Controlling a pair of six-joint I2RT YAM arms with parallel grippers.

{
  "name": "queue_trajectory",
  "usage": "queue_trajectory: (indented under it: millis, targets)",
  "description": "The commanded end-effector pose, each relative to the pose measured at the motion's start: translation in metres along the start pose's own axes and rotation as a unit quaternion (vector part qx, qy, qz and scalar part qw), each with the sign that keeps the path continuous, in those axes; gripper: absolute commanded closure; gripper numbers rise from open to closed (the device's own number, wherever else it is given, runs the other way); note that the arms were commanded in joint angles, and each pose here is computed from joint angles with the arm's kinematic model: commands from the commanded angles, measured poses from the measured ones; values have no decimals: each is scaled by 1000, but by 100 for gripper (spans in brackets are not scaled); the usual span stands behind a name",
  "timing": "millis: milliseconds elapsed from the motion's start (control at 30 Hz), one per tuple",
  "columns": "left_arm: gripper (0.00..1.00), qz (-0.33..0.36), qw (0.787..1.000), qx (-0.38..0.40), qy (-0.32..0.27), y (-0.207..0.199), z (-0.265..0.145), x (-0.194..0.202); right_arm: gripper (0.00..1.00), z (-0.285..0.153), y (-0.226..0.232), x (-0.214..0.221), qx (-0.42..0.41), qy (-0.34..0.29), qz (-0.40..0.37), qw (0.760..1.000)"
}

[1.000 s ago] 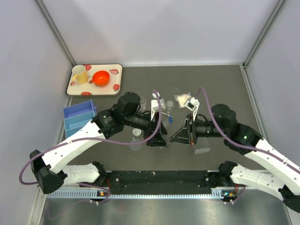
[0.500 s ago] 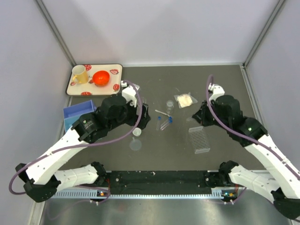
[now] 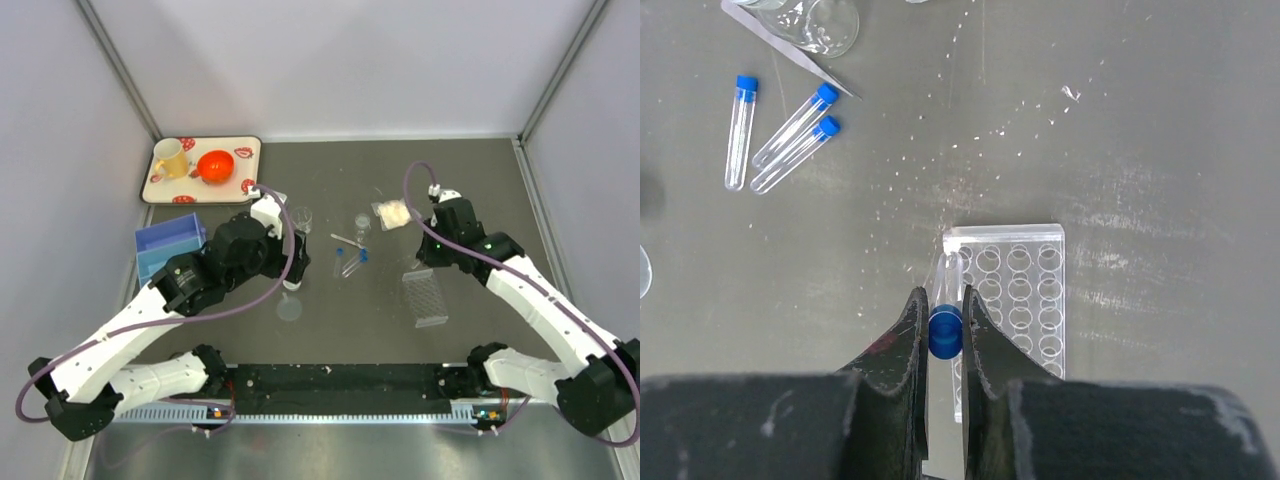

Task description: Organize the chemistry lab equipment

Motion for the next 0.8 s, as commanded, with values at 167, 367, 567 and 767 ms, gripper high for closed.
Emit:
queue_trajectory:
  millis: [167, 367, 567, 767]
  targets:
    - [4, -4, 1000, -7, -3, 0, 9, 1, 100, 21, -1, -2, 20, -1, -28, 999]
    - [4, -2, 1000, -7, -1, 0, 10, 3, 100, 25, 1, 6, 38, -8, -43, 998]
    - [4, -4, 1000, -5, 1, -1, 11, 5, 100, 25, 1, 16, 37, -7, -42, 998]
    - [4, -5, 1000, -3, 2, -2, 12, 8, 100, 28, 0, 26, 37, -2, -42, 998]
Point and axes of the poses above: each gripper's point midway between its finger pads, its own z axis out along the fingers, its own y axis along the line the jaws close on, x = y × z, the point moved 2 cm from there along -z, back along the fingers, and after that the axes turned 14 degrees about z, right-handed, at the moved point
